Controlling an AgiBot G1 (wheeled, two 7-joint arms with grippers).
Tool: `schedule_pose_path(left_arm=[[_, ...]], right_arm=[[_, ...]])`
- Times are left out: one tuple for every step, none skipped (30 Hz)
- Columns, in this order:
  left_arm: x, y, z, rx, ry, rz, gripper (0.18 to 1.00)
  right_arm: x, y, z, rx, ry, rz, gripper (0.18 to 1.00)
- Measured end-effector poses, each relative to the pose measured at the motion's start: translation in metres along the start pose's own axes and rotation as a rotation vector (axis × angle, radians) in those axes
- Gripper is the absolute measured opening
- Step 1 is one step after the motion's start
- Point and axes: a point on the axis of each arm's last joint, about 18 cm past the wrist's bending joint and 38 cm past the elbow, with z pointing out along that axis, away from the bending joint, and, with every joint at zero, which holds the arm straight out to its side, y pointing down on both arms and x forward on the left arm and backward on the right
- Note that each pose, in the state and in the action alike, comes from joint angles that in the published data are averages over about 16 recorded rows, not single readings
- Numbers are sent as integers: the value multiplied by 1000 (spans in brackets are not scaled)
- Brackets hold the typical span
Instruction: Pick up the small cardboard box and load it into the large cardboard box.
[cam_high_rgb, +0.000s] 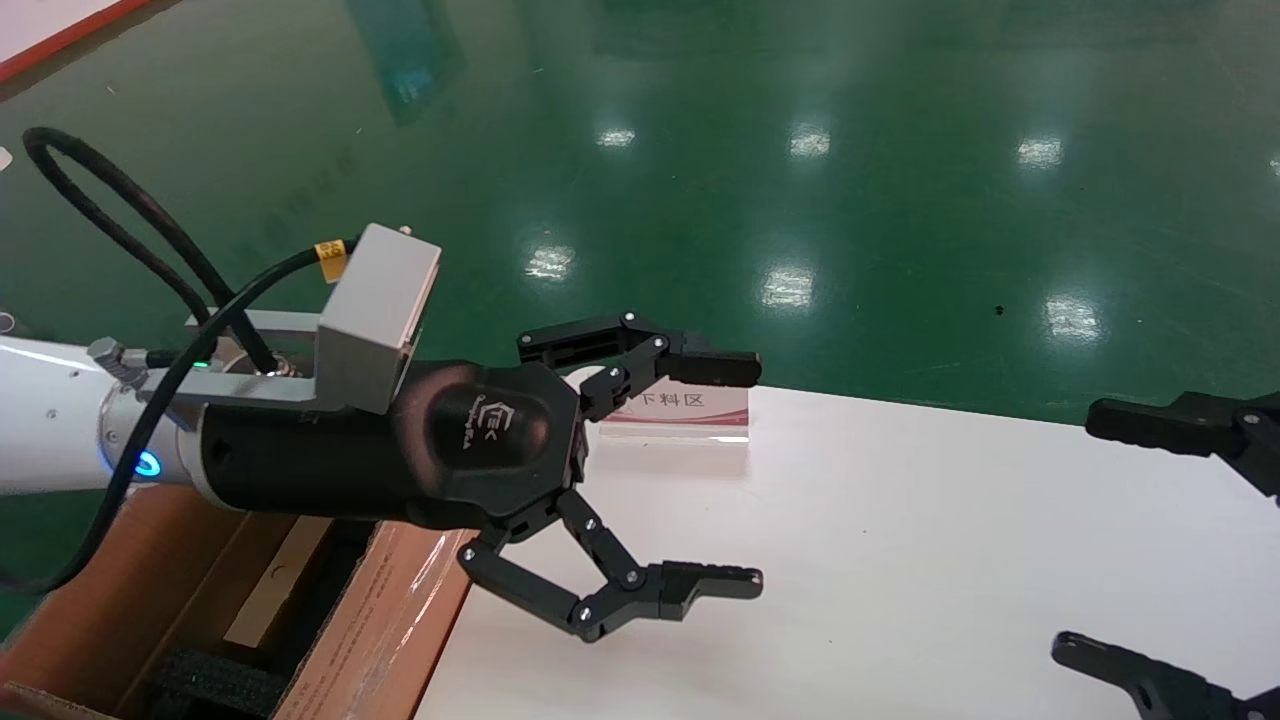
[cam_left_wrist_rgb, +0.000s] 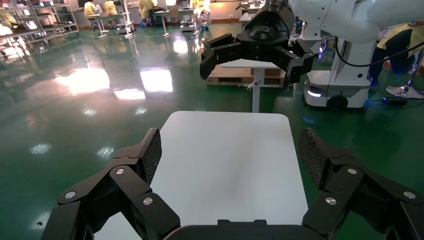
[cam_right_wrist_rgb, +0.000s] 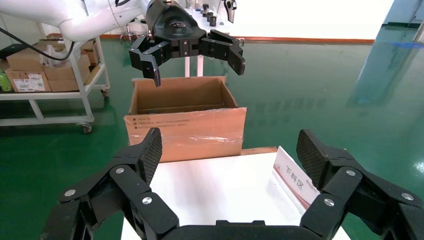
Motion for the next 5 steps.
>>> schedule_pose_path(left_arm=[[0, 0, 0, 0, 0, 0, 1001], [0, 0, 0, 0, 0, 0, 1001], [0, 0, 0, 0, 0, 0, 1001], [0, 0, 0, 0, 0, 0, 1001], [0, 0, 0, 0, 0, 0, 1001]], right_arm=[[0, 0, 0, 0, 0, 0, 1001], [0, 0, 0, 0, 0, 0, 1001], [0, 0, 0, 0, 0, 0, 1001], [0, 0, 0, 0, 0, 0, 1001], [0, 0, 0, 0, 0, 0, 1001]])
